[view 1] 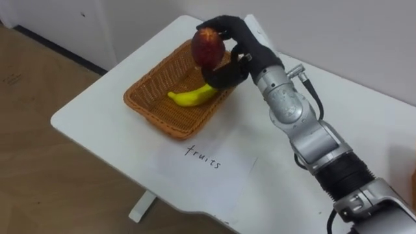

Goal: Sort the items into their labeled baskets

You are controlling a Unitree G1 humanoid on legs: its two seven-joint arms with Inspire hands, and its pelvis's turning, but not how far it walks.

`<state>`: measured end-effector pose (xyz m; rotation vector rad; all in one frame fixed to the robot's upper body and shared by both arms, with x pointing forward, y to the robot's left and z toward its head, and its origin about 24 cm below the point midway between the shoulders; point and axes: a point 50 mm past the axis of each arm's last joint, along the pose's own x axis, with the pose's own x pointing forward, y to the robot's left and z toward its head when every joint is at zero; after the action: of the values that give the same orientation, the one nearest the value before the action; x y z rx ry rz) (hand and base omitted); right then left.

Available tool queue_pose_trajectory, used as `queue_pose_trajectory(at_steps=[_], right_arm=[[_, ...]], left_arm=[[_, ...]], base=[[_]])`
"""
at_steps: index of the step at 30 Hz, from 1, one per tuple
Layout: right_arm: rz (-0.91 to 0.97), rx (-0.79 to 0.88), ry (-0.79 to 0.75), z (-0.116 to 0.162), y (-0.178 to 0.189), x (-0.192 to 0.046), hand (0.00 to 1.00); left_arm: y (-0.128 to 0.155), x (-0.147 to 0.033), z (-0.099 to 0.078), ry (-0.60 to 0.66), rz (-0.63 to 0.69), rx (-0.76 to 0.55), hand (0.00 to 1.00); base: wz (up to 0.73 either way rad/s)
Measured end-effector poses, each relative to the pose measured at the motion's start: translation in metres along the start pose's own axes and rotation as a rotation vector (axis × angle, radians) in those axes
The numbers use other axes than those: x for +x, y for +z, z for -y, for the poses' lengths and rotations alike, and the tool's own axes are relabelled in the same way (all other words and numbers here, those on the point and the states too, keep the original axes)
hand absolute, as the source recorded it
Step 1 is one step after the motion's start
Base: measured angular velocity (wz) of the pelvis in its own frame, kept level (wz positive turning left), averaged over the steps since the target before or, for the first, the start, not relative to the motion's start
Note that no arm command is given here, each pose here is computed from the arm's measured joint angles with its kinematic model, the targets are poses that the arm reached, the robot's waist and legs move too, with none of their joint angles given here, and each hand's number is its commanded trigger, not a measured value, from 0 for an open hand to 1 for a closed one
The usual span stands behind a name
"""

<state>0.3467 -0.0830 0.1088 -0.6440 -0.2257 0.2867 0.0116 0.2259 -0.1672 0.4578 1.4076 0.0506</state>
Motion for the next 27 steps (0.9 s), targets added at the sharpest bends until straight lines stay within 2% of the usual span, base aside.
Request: queue_pose_trajectory(at_steps=[17, 18, 20, 21, 22, 23, 27], right_arm=[[-0.079, -0.041, 0.059, -0.009, -0.015, -0.002, 0.99], [-0.081, -0.039, 0.065, -0.01, -0.014, -0.002, 0.94], [-0.081, -0.038, 0.07, -0.011, -0.014, -0.001, 0.69], [-0.082, -0.036, 0.073, -0.011, -0.014, -0.001, 0.52], [-0.085, -0.034, 0.077, -0.012, -0.014, -0.001, 0.03], [-0.086, -0.034, 0.078, -0.012, -0.014, -0.001, 0.0], [-0.086, -0.029, 0.096, -0.014, -0.014, -0.001, 0.0]], left_arm=[[0.004, 0.0, -0.004, -0.027, 0.02, 0.006, 0.0], [0.004, 0.0, -0.005, -0.03, 0.024, 0.006, 0.0], [0.006, 0.0, -0.005, -0.032, 0.031, 0.006, 0.0], [0.006, 0.0, -0.005, -0.033, 0.033, 0.019, 0.0], [0.006, 0.0, -0.005, -0.033, 0.036, 0.026, 0.0], [0.007, 0.0, -0.005, -0.032, 0.038, 0.032, 0.0], [0.009, -0.001, -0.006, -0.026, 0.045, 0.057, 0.0]], base=[[0.0], [0.0], [0.0], [0.0], [0.0], [0.0], [0.0]])
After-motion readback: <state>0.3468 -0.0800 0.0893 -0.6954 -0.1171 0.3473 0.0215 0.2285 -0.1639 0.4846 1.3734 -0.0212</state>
